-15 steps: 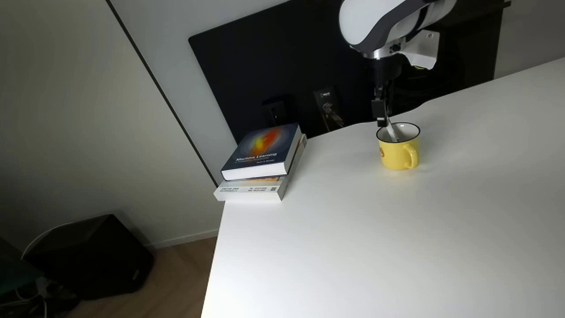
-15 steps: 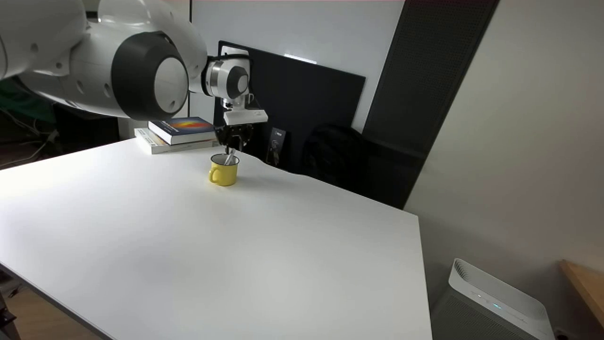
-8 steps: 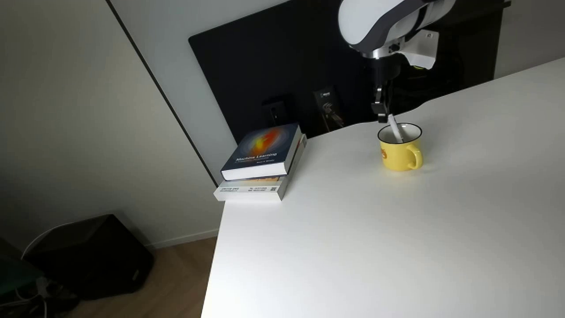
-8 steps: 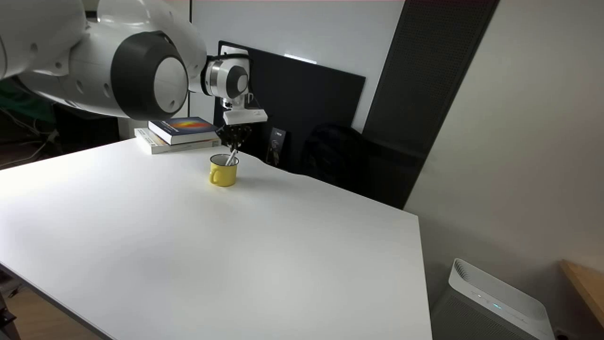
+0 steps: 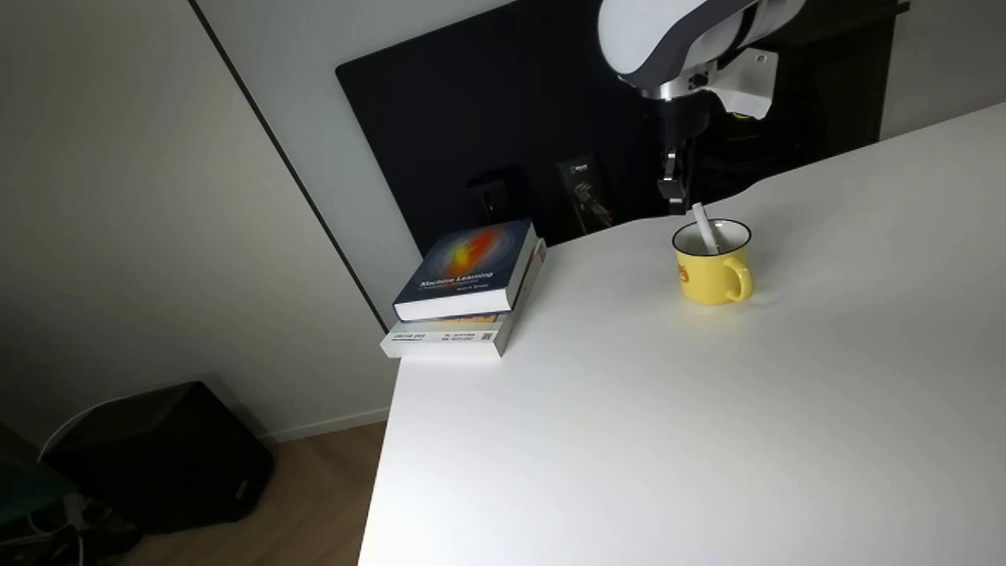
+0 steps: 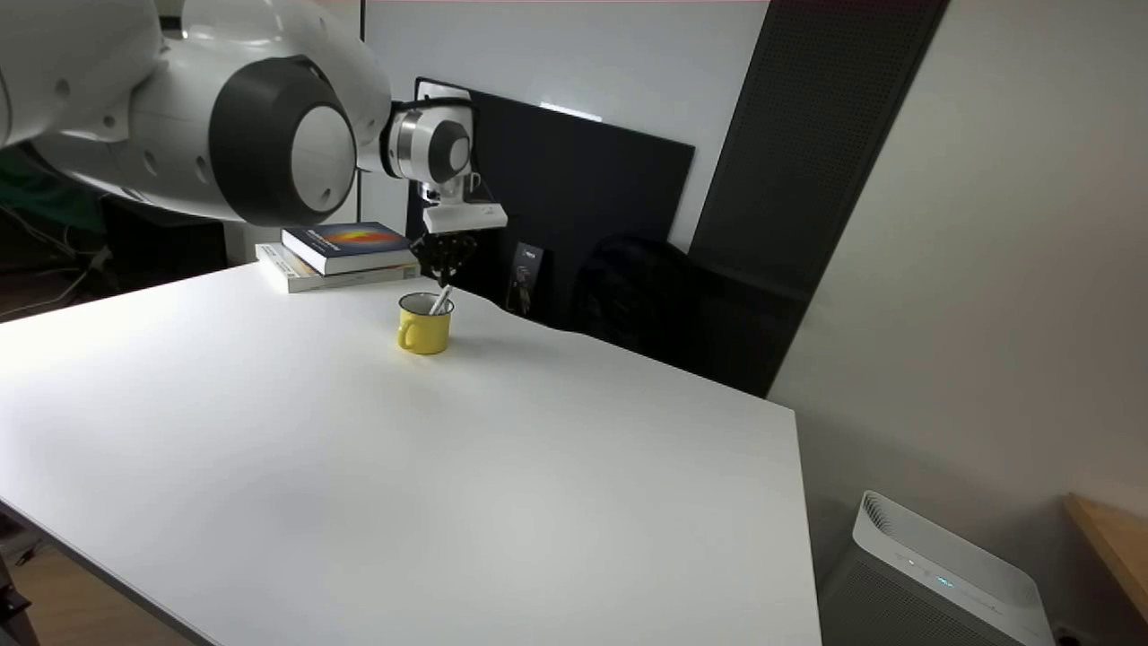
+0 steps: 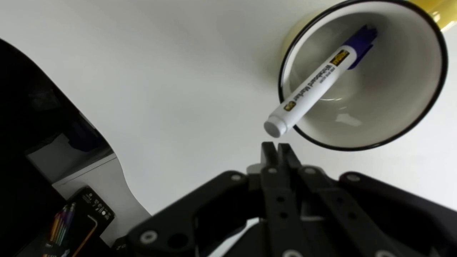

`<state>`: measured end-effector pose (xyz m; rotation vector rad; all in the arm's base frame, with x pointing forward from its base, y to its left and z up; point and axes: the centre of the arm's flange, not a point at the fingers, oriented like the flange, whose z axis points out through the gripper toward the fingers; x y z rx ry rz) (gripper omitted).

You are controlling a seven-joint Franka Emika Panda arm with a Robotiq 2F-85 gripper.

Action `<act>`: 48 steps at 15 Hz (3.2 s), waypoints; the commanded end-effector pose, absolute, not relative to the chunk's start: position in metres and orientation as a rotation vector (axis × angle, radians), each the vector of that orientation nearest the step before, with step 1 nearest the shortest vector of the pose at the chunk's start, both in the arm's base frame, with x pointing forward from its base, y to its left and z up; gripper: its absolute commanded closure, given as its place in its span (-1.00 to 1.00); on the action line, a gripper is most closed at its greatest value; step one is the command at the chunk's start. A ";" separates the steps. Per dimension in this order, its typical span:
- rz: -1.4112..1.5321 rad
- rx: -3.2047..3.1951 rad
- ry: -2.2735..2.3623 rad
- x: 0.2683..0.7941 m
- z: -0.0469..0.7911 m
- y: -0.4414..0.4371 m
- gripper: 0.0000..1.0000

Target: Take the marker out of the mug, put it on the table, then put it back in the mug

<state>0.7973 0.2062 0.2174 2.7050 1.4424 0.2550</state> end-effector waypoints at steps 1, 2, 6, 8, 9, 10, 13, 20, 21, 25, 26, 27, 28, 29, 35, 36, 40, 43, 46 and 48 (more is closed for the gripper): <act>0.248 2.710 1.382 0.809 0.231 0.211 0.22; 0.252 2.712 1.371 0.808 0.232 0.210 0.09; 0.246 2.718 1.335 0.806 0.235 0.203 -0.45; 0.249 2.721 1.315 0.805 0.237 0.199 -0.73; 0.248 2.724 1.309 0.805 0.237 0.198 -0.85; 0.246 2.729 1.301 0.805 0.237 0.197 -0.96; 0.242 2.739 1.279 0.803 0.235 0.195 -1.00; 0.238 2.763 1.250 0.800 0.234 0.192 -1.00; 0.237 2.767 1.247 0.800 0.233 0.191 -1.00; 0.222 2.797 1.221 0.800 0.233 0.185 -1.00; 0.213 2.810 1.208 0.799 0.233 0.183 -1.00; 0.207 2.826 1.194 0.799 0.231 0.181 -1.00; 0.199 2.844 1.182 0.799 0.230 0.178 -1.00; 0.194 2.862 1.176 0.799 0.229 0.176 -1.00; 0.174 2.979 1.150 0.801 0.223 0.166 -1.00; 0.178 2.997 1.145 0.801 0.223 0.165 -1.00; 0.192 3.043 1.126 0.803 0.221 0.162 -1.00; 0.203 3.056 1.124 0.803 0.223 0.159 -1.00; 0.204 3.063 1.121 0.805 0.223 0.157 -0.48; 0.206 3.070 1.119 0.805 0.223 0.156 -0.19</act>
